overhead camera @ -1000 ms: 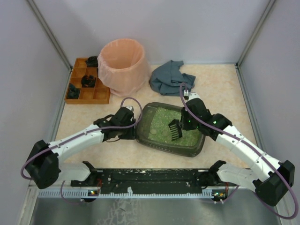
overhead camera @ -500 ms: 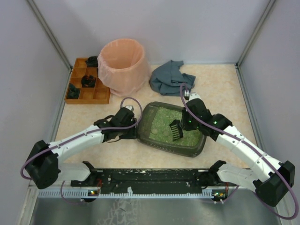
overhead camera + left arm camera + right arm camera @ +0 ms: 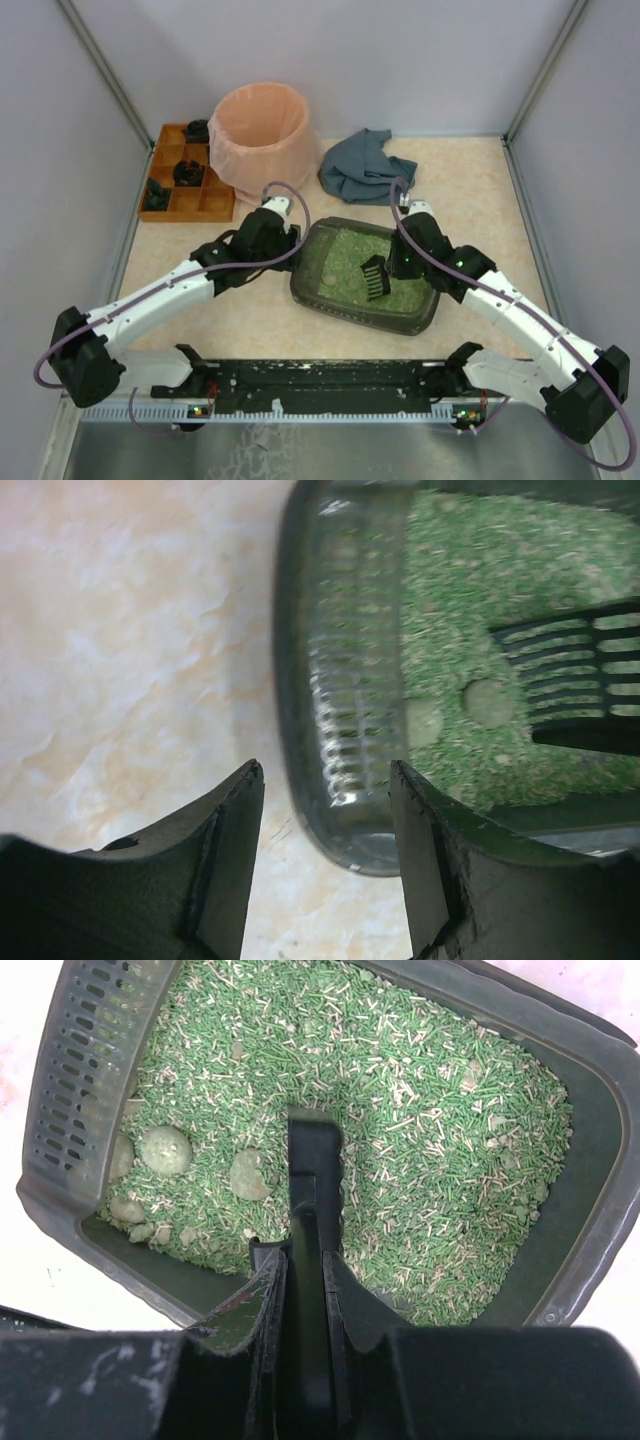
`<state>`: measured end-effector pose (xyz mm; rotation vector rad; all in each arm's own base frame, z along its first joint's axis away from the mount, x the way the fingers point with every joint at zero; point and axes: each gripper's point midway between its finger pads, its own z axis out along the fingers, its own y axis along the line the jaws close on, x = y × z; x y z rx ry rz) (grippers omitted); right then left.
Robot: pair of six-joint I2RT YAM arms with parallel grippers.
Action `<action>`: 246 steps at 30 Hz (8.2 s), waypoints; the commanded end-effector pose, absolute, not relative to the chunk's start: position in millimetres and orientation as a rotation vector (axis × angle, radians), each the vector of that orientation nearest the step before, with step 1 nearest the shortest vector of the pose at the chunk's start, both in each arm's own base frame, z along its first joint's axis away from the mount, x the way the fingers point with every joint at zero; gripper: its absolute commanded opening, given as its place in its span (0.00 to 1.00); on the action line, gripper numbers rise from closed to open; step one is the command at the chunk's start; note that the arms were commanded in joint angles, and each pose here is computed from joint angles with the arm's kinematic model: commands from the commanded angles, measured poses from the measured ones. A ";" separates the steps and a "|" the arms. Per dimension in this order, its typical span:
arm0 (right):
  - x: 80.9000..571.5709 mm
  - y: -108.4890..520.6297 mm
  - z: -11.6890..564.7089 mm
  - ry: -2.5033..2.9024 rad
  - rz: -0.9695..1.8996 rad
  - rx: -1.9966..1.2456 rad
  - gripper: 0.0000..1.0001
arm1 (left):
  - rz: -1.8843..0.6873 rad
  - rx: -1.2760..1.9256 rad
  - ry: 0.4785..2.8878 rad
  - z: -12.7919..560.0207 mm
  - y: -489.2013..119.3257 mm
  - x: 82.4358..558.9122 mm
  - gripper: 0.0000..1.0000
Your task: Clean the litter box
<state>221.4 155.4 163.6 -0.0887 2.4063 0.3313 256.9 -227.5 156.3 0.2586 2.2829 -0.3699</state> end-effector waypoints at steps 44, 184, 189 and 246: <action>217.9 171.7 131.6 2.222 0.813 0.419 0.00 | -0.624 0.473 2.113 201.9 -279.7 311.4 0.70; 413.0 199.1 402.1 1.612 1.366 0.520 0.00 | -0.294 0.047 2.109 193.1 -82.9 259.8 0.80; 479.2 240.1 418.9 1.575 1.282 0.468 0.00 | -0.315 0.065 2.076 195.1 -85.5 258.6 0.81; 254.1 137.3 413.0 1.455 0.547 0.077 0.00 | -0.537 0.571 2.023 195.3 -240.5 276.5 1.00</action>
